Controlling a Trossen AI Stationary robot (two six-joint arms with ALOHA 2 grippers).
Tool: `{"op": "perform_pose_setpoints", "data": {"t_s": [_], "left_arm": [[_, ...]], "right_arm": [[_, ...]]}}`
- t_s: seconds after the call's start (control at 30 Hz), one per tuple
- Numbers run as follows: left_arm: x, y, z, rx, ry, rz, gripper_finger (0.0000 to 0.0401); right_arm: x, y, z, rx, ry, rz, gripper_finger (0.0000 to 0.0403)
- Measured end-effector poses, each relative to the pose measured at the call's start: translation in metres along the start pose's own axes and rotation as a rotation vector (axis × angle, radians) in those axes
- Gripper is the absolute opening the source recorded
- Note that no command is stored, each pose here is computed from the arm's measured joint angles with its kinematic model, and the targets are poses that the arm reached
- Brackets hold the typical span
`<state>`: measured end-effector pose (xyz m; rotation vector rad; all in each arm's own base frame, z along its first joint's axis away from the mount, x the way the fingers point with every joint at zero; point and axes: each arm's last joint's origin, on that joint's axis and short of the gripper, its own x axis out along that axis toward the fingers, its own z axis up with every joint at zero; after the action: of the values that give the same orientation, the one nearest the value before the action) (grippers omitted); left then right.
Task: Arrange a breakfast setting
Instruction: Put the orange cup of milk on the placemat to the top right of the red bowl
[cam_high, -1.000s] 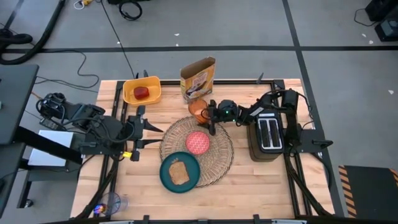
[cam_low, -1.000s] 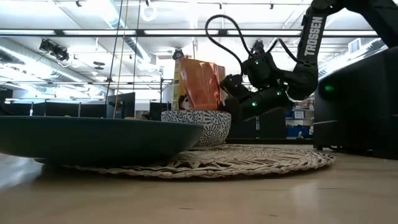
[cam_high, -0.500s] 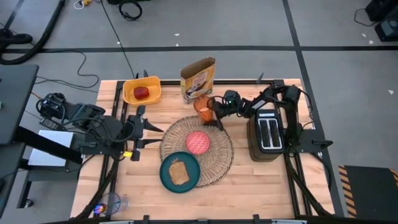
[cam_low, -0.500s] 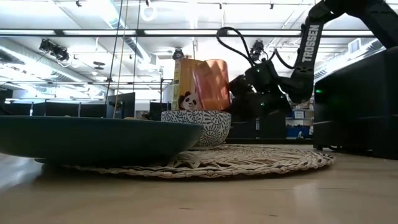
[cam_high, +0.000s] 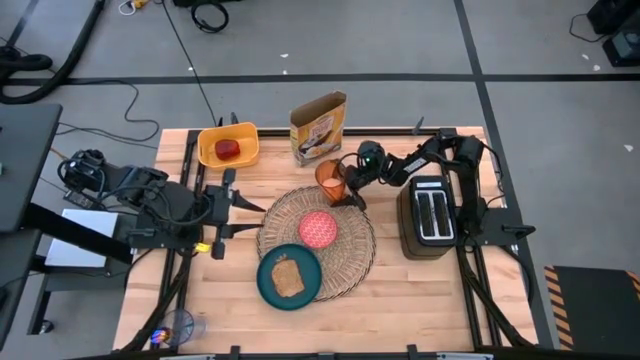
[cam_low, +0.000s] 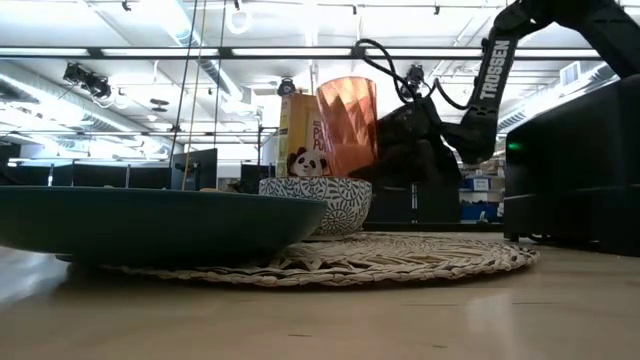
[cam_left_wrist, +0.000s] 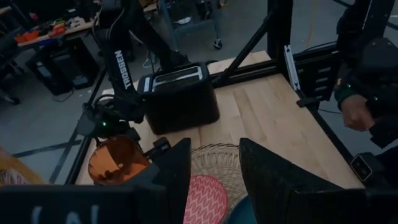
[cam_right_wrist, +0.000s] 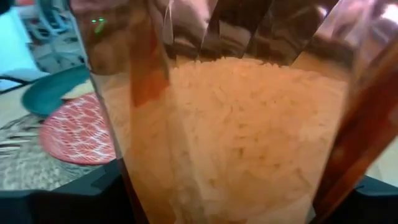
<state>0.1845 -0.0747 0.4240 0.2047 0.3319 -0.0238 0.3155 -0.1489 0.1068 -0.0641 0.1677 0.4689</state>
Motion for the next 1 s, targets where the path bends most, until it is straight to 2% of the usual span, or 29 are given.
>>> {"op": "perform_pose_setpoints", "data": {"t_s": [0.2, 0.53, 0.83, 1.0], "left_arm": [[0.01, -0.005, -0.001, -0.008, 0.022, -0.002, 0.0144], [0.013, -0.006, -0.001, -0.032, 0.024, -0.002, 0.0144], [0.016, -0.004, -0.001, -0.038, 0.029, 0.016, 0.0144], [0.016, -0.003, -0.001, -0.033, 0.033, 0.023, 0.0144]], "right_arm": [[0.001, -0.009, -0.026, 0.071, -0.008, 0.084, 0.0323], [-0.007, -0.02, -0.046, 0.024, -0.097, 0.208, 0.0323], [0.001, -0.018, -0.064, 0.026, -0.08, 0.209, 0.0324], [0.003, -0.017, -0.059, 0.057, -0.068, 0.188, 0.0369]]}}
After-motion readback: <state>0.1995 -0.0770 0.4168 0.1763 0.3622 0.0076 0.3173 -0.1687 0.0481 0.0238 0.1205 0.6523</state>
